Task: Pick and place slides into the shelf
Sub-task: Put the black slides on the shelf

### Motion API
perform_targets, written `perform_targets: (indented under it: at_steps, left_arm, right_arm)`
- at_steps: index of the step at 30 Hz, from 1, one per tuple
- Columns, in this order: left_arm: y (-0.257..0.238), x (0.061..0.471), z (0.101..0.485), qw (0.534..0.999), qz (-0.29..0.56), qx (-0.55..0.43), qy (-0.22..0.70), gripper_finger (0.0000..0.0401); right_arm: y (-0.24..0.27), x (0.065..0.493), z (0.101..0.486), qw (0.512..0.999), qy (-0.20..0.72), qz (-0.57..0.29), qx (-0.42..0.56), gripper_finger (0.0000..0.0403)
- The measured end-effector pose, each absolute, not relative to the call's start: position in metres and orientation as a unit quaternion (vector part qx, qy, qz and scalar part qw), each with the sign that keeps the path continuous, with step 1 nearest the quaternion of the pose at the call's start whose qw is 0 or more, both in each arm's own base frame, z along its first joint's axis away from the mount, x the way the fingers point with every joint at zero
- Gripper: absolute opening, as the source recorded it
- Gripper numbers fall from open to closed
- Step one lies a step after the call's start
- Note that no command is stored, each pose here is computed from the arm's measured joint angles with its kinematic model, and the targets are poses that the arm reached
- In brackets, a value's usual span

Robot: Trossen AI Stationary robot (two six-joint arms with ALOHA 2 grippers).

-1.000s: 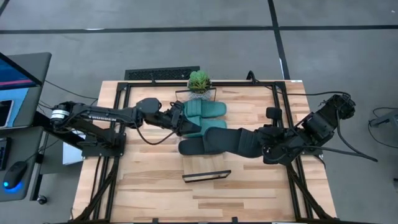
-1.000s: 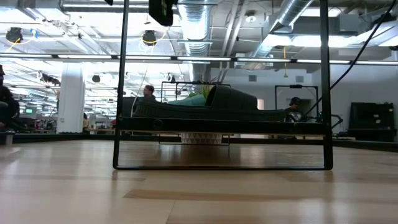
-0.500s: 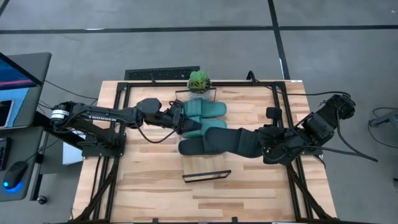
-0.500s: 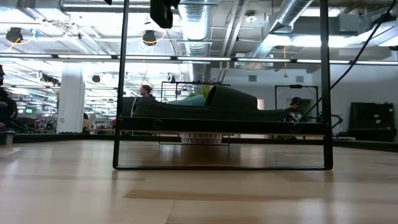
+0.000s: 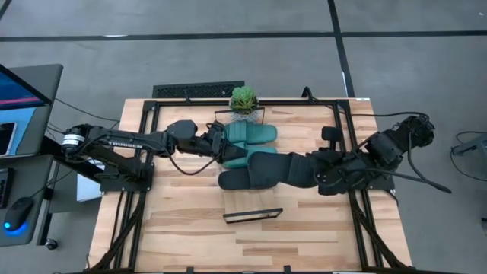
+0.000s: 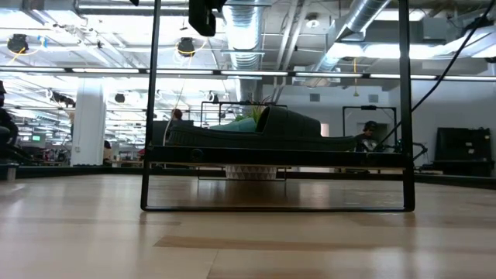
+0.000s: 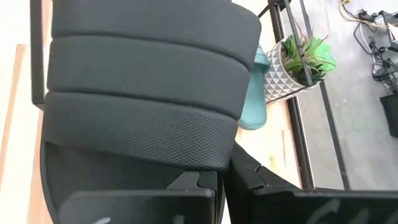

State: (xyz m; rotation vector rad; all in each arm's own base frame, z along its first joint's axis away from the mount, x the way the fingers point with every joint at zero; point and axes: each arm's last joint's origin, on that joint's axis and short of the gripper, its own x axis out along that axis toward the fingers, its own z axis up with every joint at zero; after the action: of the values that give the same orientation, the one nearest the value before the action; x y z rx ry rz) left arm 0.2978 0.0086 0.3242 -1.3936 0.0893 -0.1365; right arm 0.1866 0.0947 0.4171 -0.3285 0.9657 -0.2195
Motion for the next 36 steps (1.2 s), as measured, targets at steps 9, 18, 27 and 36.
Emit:
perform_targets:
  at_steps: [9,18,27,36]
  left_arm:
    - [0.008,0.298,0.325,0.769,-0.069,-0.634,0.037,0.019]
    - [0.008,0.298,0.325,0.77,-0.072,-0.633,0.041,0.019]
    - [0.008,0.298,0.325,0.773,-0.077,-0.628,0.044,0.019]
    - [0.008,0.298,0.325,0.78,-0.078,-0.62,0.047,0.019]
  right_arm:
    - [0.08,0.197,0.418,0.864,0.465,-0.106,-0.162,0.0]
    - [0.07,0.207,0.42,0.867,0.459,-0.096,-0.17,0.0]
    - [0.06,0.214,0.422,0.869,0.453,-0.095,-0.177,0.0]
    - [0.053,0.221,0.425,0.877,0.436,-0.085,-0.182,0.0]
